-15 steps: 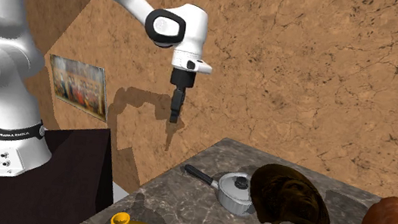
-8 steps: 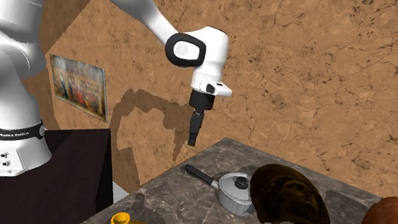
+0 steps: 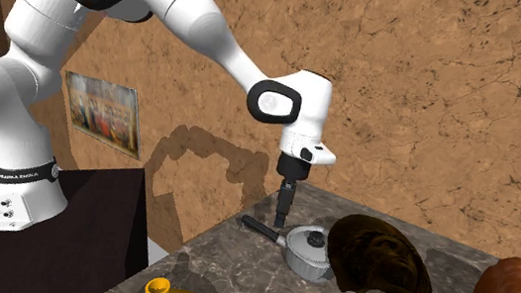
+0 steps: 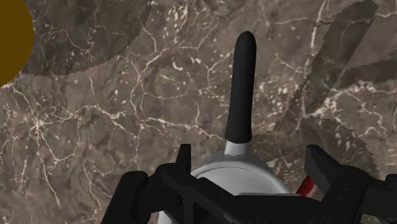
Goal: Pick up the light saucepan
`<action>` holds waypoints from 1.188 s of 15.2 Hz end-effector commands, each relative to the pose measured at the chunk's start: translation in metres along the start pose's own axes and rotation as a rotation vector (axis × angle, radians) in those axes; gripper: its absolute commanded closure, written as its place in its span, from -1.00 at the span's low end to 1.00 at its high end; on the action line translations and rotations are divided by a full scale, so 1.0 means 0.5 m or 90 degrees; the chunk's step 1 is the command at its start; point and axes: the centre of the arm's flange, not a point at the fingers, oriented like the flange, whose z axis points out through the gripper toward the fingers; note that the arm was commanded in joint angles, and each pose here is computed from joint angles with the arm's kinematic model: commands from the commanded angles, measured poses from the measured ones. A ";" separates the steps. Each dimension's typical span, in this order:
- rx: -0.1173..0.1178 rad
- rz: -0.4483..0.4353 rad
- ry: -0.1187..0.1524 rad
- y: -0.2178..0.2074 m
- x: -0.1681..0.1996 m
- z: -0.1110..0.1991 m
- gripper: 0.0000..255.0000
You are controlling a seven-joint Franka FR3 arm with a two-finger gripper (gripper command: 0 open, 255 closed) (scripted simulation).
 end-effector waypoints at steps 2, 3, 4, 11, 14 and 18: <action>0.000 0.010 0.000 0.007 0.027 0.029 -1.00; 0.000 0.010 0.000 0.006 0.028 0.039 -1.00; 0.000 0.010 0.000 0.005 0.029 0.050 -1.00; 0.000 0.010 0.000 -0.001 0.034 0.099 1.00; 0.000 0.010 0.000 -0.002 0.035 0.099 1.00; 0.000 0.010 0.000 -0.002 0.035 0.098 1.00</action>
